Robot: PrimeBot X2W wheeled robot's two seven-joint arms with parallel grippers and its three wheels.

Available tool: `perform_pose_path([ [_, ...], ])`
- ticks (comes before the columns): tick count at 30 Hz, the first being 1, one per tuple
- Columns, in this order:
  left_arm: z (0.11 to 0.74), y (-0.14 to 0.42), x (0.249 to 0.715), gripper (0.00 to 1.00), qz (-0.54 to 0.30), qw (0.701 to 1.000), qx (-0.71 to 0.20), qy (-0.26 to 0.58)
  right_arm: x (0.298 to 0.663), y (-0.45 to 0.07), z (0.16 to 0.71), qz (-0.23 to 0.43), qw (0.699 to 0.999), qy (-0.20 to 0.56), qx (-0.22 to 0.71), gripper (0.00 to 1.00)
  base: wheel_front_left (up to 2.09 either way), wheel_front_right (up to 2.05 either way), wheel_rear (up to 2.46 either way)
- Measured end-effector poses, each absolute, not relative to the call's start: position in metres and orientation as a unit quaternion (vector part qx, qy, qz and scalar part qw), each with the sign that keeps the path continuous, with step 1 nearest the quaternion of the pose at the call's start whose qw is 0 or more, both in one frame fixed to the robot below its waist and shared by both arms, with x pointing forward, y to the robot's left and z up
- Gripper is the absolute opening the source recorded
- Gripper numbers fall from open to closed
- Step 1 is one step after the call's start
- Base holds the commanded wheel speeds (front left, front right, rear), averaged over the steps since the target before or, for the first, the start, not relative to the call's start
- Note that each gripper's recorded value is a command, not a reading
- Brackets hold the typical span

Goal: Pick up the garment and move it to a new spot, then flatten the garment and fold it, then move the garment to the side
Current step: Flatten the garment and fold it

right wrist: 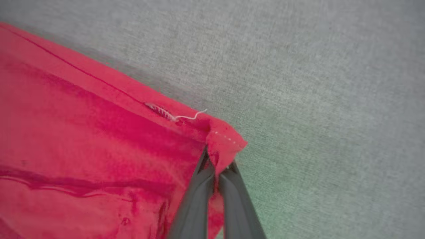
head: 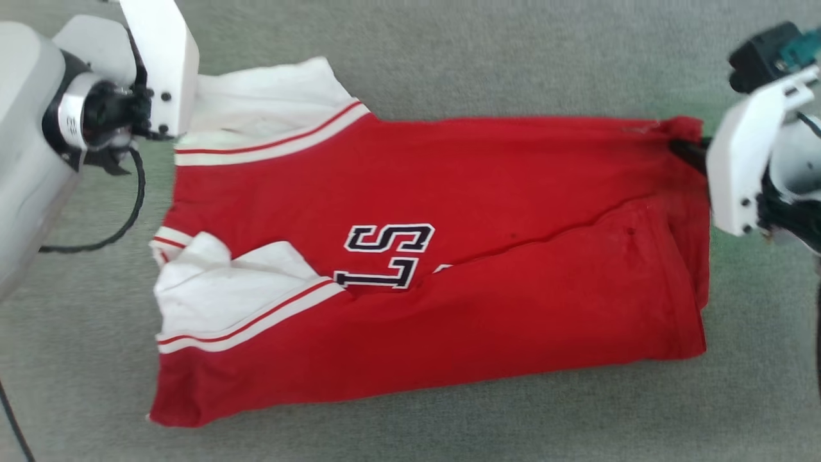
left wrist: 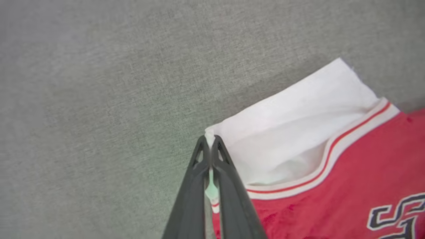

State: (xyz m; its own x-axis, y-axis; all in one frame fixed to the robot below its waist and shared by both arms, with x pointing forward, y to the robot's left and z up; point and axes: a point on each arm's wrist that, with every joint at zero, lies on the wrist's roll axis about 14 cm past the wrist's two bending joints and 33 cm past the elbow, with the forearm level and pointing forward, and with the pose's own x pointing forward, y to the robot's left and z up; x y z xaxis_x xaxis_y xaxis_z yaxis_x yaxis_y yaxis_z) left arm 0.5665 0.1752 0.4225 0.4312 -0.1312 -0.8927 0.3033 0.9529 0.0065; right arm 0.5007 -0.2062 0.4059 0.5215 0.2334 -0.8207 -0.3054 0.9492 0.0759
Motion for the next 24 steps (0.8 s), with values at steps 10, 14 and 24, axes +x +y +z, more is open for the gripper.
perform_pose_path([
  [10,0.47,0.189,0.52,0.0,-0.128,0.859,0.099,0.485,0.479,-0.2,0.451,0.173,0.891,0.417,-0.048,0.0,0.0,0.0,0.0],
  [14,0.481,0.188,0.49,0.0,-0.136,0.859,0.104,0.483,0.46,-0.195,0.457,0.185,0.887,0.421,-0.049,0.0,0.0,0.0,0.0],
  [24,0.459,0.179,0.409,0.0,-0.158,0.823,0.109,0.535,0.41,-0.195,0.437,0.183,0.861,0.474,-0.012,0.0,0.0,0.0,0.0],
])
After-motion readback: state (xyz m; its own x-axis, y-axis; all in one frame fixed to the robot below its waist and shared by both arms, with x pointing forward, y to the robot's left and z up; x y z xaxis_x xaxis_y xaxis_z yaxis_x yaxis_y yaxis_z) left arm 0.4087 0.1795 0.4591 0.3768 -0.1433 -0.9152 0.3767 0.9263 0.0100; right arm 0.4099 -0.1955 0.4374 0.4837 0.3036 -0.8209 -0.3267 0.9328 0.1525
